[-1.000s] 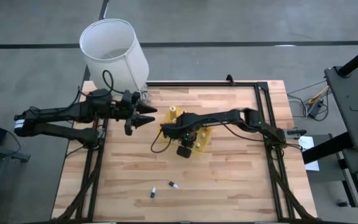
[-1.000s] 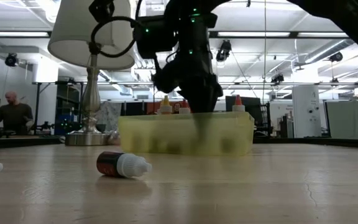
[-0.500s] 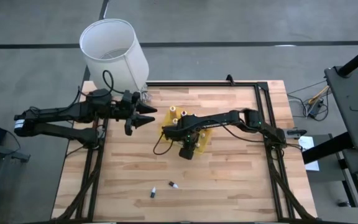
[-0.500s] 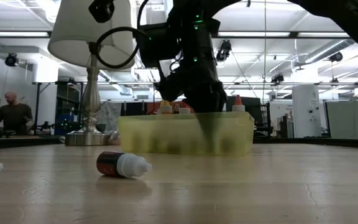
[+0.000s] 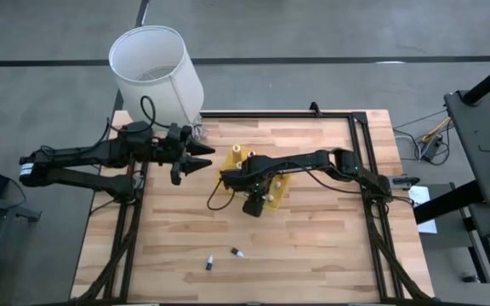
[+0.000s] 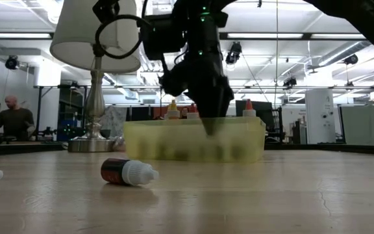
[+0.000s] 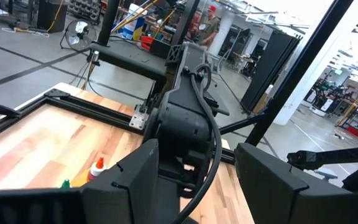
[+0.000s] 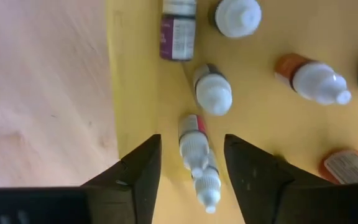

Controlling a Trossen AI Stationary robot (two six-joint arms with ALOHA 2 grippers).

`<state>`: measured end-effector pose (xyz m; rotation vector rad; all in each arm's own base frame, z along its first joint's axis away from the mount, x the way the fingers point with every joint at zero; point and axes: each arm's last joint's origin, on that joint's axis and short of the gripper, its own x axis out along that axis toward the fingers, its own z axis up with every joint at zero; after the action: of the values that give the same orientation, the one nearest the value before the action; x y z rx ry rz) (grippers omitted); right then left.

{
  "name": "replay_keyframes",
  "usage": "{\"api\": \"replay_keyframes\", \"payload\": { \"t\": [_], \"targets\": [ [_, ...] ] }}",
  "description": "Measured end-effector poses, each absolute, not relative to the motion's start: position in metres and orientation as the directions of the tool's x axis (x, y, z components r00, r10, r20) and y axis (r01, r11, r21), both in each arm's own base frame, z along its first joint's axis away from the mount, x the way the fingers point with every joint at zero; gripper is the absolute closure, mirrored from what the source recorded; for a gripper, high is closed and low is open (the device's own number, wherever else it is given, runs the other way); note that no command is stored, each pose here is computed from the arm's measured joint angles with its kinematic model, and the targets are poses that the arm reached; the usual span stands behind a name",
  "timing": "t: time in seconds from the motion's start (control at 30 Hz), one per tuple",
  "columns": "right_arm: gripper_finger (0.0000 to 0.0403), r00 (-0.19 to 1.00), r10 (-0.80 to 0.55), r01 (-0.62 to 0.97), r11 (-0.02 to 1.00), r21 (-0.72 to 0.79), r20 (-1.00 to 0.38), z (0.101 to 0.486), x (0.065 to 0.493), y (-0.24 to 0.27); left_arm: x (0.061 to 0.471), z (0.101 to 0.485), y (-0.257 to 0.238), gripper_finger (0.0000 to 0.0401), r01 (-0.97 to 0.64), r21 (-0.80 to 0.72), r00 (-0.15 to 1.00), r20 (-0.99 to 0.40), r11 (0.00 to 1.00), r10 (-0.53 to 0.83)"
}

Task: Pick & Place food coloring
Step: Put the small red food coloring bottle into the yellow bin, then put the small orange food coloring bottle into the yellow bin

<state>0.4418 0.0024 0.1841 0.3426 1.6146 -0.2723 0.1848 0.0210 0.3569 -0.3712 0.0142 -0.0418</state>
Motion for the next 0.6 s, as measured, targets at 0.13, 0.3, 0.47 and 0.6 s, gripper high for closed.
{"api": "replay_keyframes", "payload": {
  "t": [0.13, 0.3, 0.47, 0.6],
  "targets": [
    [0.0226, -0.1, 0.052, 0.357, 0.934, 0.013, -0.994, 0.196, 0.438, 0.003, 0.185, 0.357, 0.021, 0.0216, 0.038, -0.36, 0.999, -0.006, 0.932, -0.043],
    [0.0223, -0.034, 0.048, 0.329, 0.944, 0.034, -0.998, 0.228, 0.437, 0.005, 0.185, 0.357, 0.021, 0.0216, 0.038, -0.36, 0.999, -0.006, 0.932, -0.043],
    [0.0224, 0.099, 0.048, 0.288, 0.955, 0.075, -0.994, 0.269, 0.436, 0.019, 0.185, 0.357, 0.021, 0.0216, 0.038, -0.36, 0.999, -0.006, 0.932, -0.043],
    [0.0222, 0.17, 0.06, 0.199, 0.975, 0.094, -0.984, 0.294, 0.427, 0.047, 0.184, 0.356, 0.021, 0.022, 0.033, -0.363, 0.999, -0.021, 0.931, -0.044]
  ]
}}
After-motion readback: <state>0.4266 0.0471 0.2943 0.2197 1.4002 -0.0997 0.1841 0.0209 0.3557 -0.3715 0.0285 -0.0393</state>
